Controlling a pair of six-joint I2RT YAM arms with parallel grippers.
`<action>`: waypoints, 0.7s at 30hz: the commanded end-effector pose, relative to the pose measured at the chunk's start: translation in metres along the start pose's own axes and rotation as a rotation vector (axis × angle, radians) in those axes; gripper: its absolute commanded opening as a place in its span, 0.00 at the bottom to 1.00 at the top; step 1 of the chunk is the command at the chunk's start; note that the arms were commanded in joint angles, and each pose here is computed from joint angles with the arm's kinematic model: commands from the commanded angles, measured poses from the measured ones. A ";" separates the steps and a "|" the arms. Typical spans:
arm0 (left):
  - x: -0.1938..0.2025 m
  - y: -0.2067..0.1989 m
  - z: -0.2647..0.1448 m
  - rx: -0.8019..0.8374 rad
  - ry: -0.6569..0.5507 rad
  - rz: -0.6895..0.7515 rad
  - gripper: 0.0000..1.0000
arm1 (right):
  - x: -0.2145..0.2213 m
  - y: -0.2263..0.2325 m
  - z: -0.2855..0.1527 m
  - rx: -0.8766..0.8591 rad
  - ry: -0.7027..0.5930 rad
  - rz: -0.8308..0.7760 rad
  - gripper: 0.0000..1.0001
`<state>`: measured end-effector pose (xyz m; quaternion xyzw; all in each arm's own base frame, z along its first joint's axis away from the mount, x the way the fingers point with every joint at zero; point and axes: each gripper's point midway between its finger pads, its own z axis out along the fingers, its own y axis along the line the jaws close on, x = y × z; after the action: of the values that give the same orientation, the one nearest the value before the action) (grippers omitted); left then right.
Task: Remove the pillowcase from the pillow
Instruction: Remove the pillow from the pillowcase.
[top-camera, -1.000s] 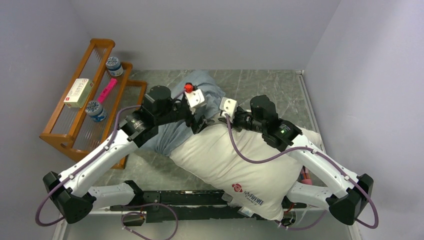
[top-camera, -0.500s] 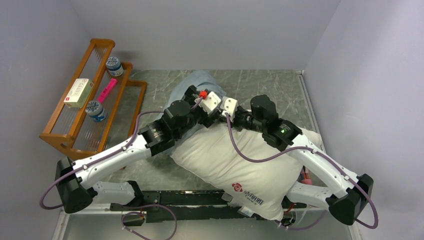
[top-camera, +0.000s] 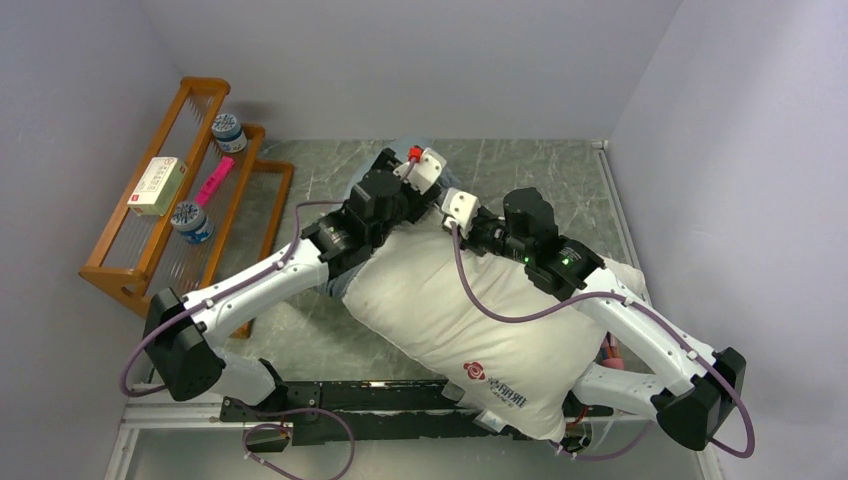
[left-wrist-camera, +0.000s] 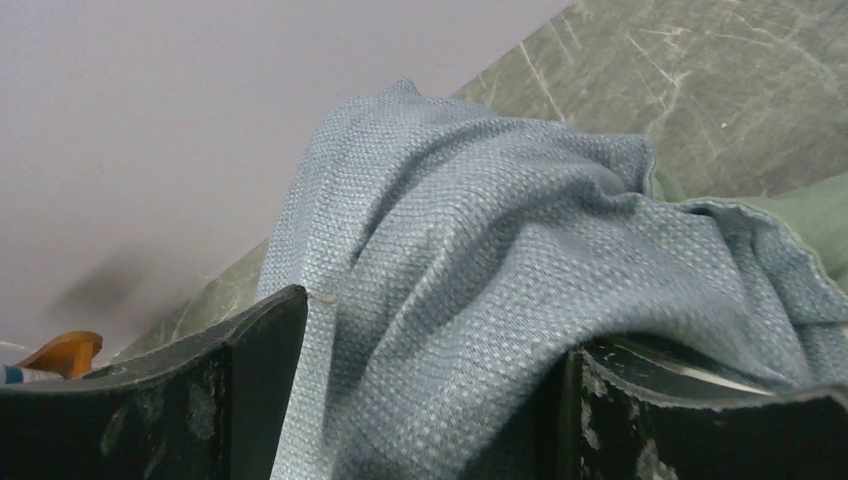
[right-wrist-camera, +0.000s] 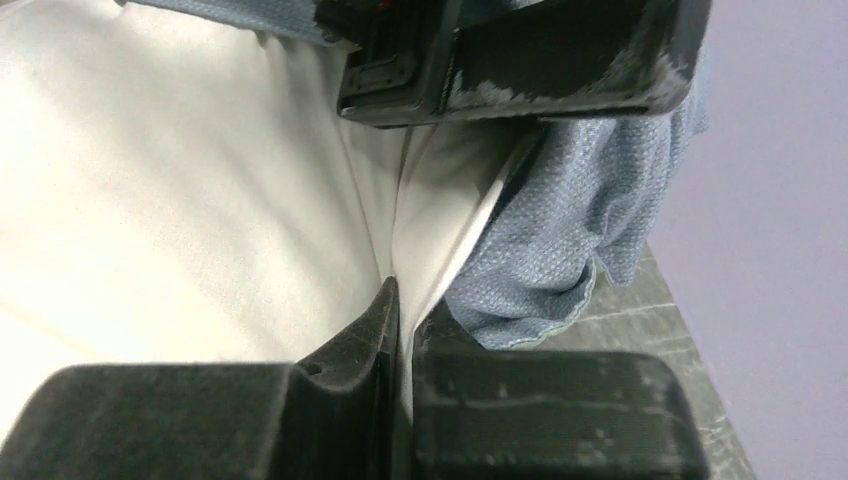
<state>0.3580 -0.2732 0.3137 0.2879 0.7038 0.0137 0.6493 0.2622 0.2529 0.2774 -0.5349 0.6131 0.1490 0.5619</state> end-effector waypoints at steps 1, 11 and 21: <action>-0.016 0.083 0.016 -0.213 -0.001 -0.106 0.75 | -0.008 0.040 -0.026 -0.164 -0.030 0.014 0.00; -0.015 0.096 0.042 -0.105 0.016 -0.259 0.13 | -0.005 0.049 -0.027 -0.211 -0.021 0.019 0.00; -0.008 0.095 0.021 -0.035 -0.053 -0.281 0.05 | -0.005 0.021 -0.028 -0.042 0.005 0.123 0.25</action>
<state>0.4105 -0.2296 0.3000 0.2291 0.7749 -0.0748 0.5843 0.2524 0.2493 0.2828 -0.5274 0.6129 0.1581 0.5667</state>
